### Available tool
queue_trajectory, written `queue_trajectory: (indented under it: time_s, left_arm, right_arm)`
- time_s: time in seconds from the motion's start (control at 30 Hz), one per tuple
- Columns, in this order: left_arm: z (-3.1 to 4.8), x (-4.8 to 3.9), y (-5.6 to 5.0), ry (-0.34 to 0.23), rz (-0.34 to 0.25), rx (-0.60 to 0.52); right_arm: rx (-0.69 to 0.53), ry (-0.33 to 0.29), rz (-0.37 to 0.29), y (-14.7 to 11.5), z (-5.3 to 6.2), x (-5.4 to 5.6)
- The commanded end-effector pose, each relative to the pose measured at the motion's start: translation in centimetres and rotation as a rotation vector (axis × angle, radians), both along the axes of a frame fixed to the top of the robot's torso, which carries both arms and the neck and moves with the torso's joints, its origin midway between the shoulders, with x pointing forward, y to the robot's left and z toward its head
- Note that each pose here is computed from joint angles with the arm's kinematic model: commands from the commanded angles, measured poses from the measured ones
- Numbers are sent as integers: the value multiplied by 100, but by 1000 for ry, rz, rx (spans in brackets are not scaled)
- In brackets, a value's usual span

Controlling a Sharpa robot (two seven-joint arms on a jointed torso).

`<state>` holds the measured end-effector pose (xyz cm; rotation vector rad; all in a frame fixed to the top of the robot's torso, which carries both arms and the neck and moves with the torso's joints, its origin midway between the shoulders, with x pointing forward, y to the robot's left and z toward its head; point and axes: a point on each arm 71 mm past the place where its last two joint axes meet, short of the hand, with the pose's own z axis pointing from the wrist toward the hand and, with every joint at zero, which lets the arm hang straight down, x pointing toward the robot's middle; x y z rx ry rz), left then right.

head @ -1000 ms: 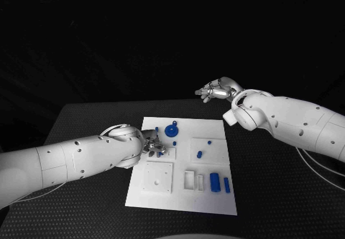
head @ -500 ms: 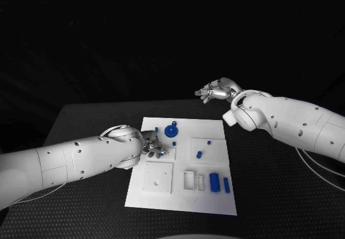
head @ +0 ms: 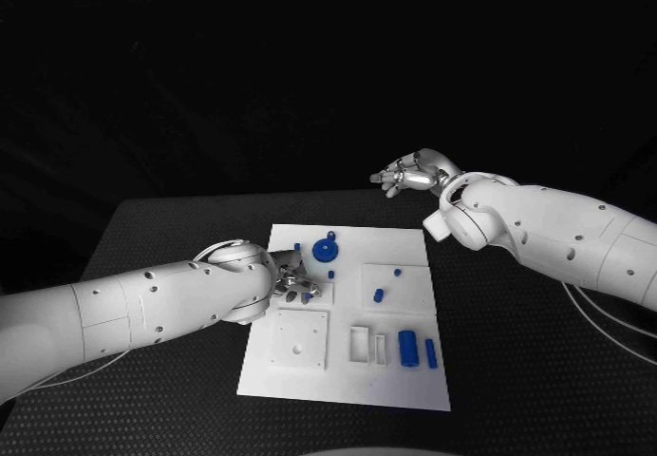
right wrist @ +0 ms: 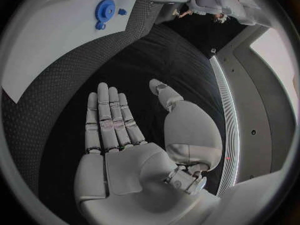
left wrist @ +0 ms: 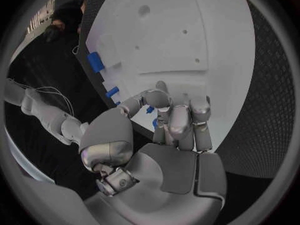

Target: Assemble the parts on the task board

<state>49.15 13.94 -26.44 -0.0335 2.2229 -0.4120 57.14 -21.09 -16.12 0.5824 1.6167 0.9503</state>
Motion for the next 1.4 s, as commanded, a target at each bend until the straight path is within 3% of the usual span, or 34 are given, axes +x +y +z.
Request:
queue_trajectory:
  time_s: [0.03,0.53,0.77,1.1,1.4]
  left_arm:
    - [-18,-23,-19,26,-17,-7]
    - [6,0,-3,23,-12,-5]
    - [10,4,25,54,7,-31]
    - [198,94,10,102,-33,-19]
    - [269,138,-4,152,-69,22]
  right_arm:
    - [-1,4,15,12,-5,-4]
    - [-1,4,15,11,-5,-5]
    - [-1,5,15,5,-6,-6]
    - [-2,8,17,8,-9,-5]
    - [-2,9,19,23,-12,-1]
